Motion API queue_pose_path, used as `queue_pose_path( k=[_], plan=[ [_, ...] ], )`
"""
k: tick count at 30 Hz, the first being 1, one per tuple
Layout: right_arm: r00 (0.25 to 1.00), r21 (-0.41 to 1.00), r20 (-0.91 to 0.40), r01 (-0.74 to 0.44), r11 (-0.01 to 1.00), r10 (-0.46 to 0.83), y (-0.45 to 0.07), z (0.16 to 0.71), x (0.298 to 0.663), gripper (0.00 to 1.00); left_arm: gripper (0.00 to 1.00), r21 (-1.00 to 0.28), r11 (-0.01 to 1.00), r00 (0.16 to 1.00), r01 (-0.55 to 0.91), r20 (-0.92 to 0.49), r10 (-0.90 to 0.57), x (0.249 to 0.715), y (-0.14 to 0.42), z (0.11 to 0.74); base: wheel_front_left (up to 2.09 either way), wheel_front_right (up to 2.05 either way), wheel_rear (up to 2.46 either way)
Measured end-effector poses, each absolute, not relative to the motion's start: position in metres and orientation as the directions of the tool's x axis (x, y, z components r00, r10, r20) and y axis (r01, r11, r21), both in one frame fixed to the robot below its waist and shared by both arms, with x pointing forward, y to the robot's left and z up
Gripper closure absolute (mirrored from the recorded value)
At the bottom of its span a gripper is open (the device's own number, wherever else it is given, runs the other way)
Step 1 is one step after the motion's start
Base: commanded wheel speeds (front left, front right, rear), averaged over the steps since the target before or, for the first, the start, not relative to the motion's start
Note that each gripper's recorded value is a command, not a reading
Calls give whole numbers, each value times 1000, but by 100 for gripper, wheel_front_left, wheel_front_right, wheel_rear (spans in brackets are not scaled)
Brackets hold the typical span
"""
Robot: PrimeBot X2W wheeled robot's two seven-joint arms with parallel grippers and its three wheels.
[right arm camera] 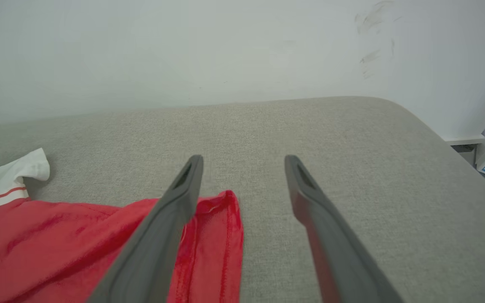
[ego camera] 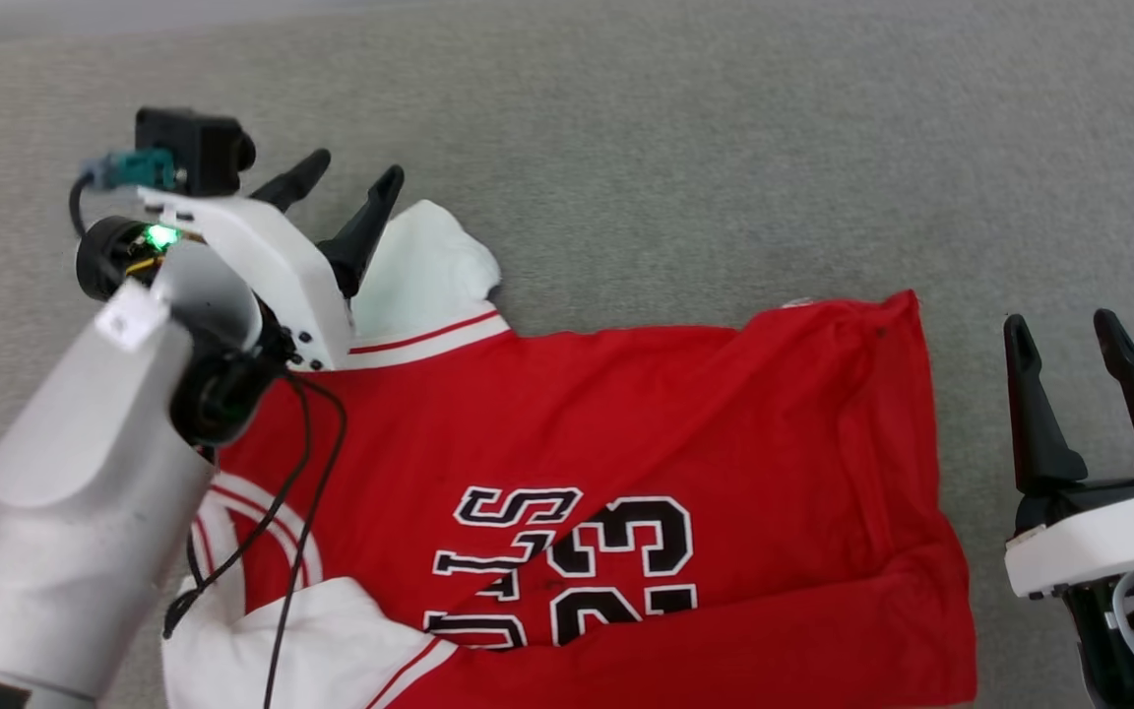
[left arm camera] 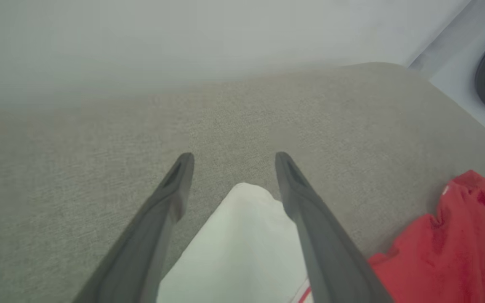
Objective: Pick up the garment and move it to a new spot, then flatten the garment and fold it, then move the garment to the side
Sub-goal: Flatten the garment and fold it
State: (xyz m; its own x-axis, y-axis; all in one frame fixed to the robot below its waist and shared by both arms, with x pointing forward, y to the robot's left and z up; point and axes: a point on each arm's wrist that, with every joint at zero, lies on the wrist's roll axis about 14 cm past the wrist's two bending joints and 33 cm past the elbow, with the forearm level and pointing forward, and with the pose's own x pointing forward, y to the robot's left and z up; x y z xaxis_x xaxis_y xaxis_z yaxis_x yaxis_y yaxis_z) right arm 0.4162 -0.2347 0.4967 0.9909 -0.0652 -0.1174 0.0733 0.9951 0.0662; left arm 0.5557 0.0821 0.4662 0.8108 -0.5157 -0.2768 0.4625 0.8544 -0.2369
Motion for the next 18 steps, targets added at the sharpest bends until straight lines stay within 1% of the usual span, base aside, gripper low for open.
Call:
queue_pose_path(
  k=[3, 6, 10, 16, 17, 18],
  plan=[
    [987, 68, -133, 101, 992, -92, -243, 490, 413, 0, 0, -275, 843, 710, 463, -454, -538, 556, 78, 435, 0, 0, 0],
    [981, 71, -152, 131, 989, -119, -250, 481, 409, 0, 0, -328, 832, 596, 448, -584, -551, 551, 76, 412, 0, 0, 0],
    [974, 81, -175, 163, 983, -147, -258, 471, 403, 0, 0, -380, 822, 458, 425, -693, -557, 541, 75, 387, 0, 0, 0],
    [965, 98, -199, 193, 976, -171, -265, 461, 399, 0, 0, -401, 816, 310, 416, -781, -542, 530, 73, 369, 0, 0, 0],
    [964, 99, -203, 196, 976, -173, -265, 460, 398, 0, 54, -409, 814, 300, 413, -783, -546, 529, 71, 369, 0, 0, 0],
    [963, 104, -207, 198, 975, -173, -265, 458, 397, 0, 100, -409, 812, 295, 415, -784, -546, 528, 70, 368, 0, 0, 0]
  ],
)
